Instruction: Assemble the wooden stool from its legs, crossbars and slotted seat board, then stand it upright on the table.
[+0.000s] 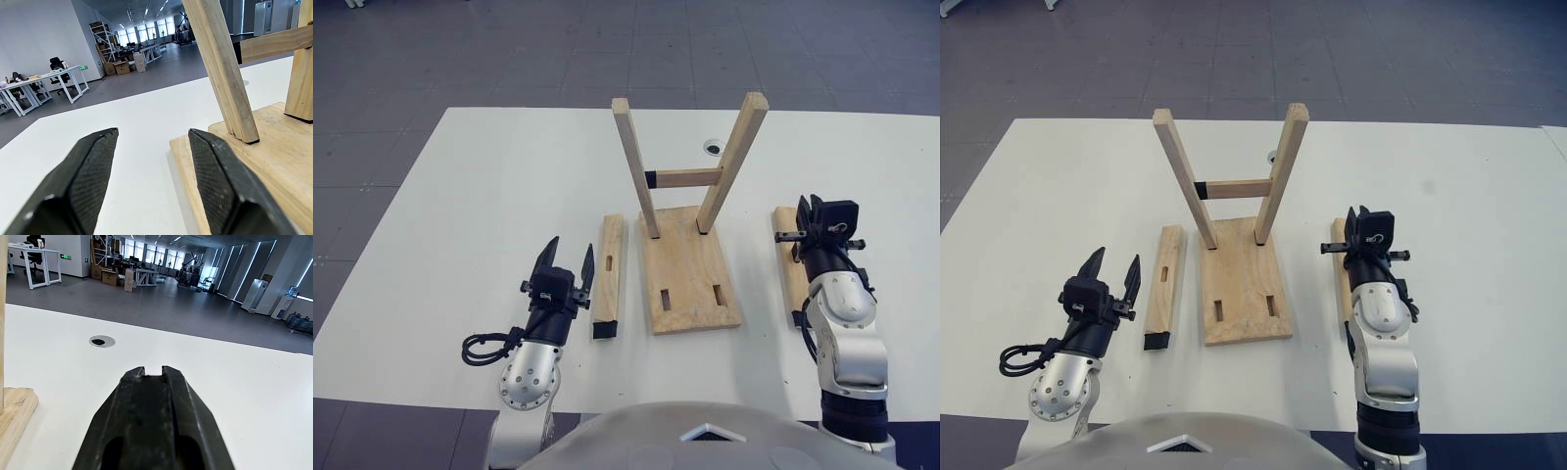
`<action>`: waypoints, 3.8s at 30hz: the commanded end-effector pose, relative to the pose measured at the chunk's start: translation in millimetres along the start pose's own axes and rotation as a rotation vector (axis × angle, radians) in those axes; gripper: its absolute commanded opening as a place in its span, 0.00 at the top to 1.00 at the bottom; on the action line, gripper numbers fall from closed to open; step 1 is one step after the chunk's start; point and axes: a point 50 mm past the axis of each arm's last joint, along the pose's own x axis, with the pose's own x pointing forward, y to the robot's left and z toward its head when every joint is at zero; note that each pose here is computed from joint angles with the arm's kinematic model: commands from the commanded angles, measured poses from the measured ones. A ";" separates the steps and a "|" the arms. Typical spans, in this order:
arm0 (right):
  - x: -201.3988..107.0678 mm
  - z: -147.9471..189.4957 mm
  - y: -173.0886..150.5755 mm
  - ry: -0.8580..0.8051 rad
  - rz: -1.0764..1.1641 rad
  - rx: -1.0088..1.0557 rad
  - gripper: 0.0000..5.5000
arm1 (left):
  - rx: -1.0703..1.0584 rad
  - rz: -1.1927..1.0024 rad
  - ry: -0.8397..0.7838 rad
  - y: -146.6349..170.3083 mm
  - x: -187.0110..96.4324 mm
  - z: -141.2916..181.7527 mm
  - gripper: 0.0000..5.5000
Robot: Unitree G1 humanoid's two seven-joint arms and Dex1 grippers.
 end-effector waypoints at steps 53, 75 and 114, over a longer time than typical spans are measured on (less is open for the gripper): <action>-22.8 -71.6 8.9 0.194 -0.024 0.155 0.92 | 0.011 -0.006 -0.004 2.5 -0.5 3.2 0.52; -26.3 -58.5 24.7 0.157 0.080 0.010 0.92 | 0.010 0.001 -0.002 3.0 -2.3 2.6 0.52; -5.5 -11.1 -0.6 -0.029 -0.029 0.022 0.92 | 0.017 0.001 -0.002 5.0 -2.0 2.2 0.52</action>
